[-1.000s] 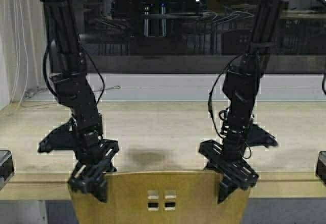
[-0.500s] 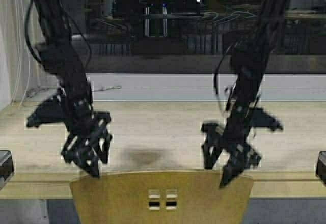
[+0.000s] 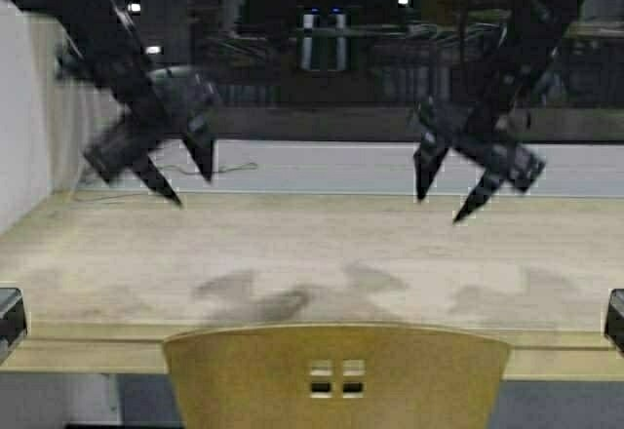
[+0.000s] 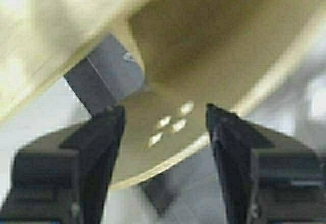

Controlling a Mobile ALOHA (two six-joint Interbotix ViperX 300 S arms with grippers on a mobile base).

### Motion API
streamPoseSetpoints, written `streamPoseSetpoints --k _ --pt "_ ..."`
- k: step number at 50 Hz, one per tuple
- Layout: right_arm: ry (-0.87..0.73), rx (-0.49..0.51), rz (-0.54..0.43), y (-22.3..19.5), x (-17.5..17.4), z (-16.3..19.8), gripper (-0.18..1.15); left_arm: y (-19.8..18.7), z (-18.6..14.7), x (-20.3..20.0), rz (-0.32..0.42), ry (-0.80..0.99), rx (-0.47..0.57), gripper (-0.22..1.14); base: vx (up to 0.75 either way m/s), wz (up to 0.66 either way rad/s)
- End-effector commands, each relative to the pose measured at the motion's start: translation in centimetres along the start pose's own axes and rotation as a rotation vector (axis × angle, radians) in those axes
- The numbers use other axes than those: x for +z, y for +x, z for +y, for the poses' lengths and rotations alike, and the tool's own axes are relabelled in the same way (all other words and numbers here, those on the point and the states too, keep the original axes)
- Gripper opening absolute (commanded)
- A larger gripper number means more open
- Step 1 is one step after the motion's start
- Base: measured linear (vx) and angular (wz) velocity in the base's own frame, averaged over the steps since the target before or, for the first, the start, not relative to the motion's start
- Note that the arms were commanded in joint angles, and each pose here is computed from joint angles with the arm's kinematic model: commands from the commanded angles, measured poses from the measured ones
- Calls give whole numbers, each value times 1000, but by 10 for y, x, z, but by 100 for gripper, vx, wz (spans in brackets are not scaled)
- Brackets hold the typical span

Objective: Push the chairs under the table

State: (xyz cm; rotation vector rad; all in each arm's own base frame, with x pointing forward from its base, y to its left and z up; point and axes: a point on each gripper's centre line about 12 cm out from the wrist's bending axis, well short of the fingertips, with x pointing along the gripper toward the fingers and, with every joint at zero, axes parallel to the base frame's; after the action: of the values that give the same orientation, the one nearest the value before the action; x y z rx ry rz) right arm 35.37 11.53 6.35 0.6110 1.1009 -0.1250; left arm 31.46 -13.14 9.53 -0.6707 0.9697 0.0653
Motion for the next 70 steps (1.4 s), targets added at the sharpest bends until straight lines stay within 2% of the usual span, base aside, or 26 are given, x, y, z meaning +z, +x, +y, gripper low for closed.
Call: streamPoseSetpoints --k 1,9,15,25,31,38,45,70 --pt "-129 66 -154 -42 28 5 85 -52 -17 8 -69 208 -108 82 -4 21" --pt "-320 89 -296 -84 38 -4 85 -103 -29 14 -168 422 -205 82 -4 26" --pt "-451 93 -353 -113 31 -9 85 -131 -30 10 -186 515 -245 82 -4 33" --pt "-545 146 -492 -167 35 2 85 -164 -13 -3 -232 744 -239 82 -7 38" --pt "-586 125 -480 -170 30 -3 85 -172 7 -8 -279 851 -195 81 -11 37" --pt "-592 114 -458 -164 26 -7 85 -194 5 -4 -378 827 -238 81 -11 30" --pt "-590 120 -469 -166 29 -4 85 -205 10 -8 -426 817 -262 81 -13 22" --pt "-592 126 -483 -170 34 2 85 -207 9 -5 -476 805 -280 81 -20 22"
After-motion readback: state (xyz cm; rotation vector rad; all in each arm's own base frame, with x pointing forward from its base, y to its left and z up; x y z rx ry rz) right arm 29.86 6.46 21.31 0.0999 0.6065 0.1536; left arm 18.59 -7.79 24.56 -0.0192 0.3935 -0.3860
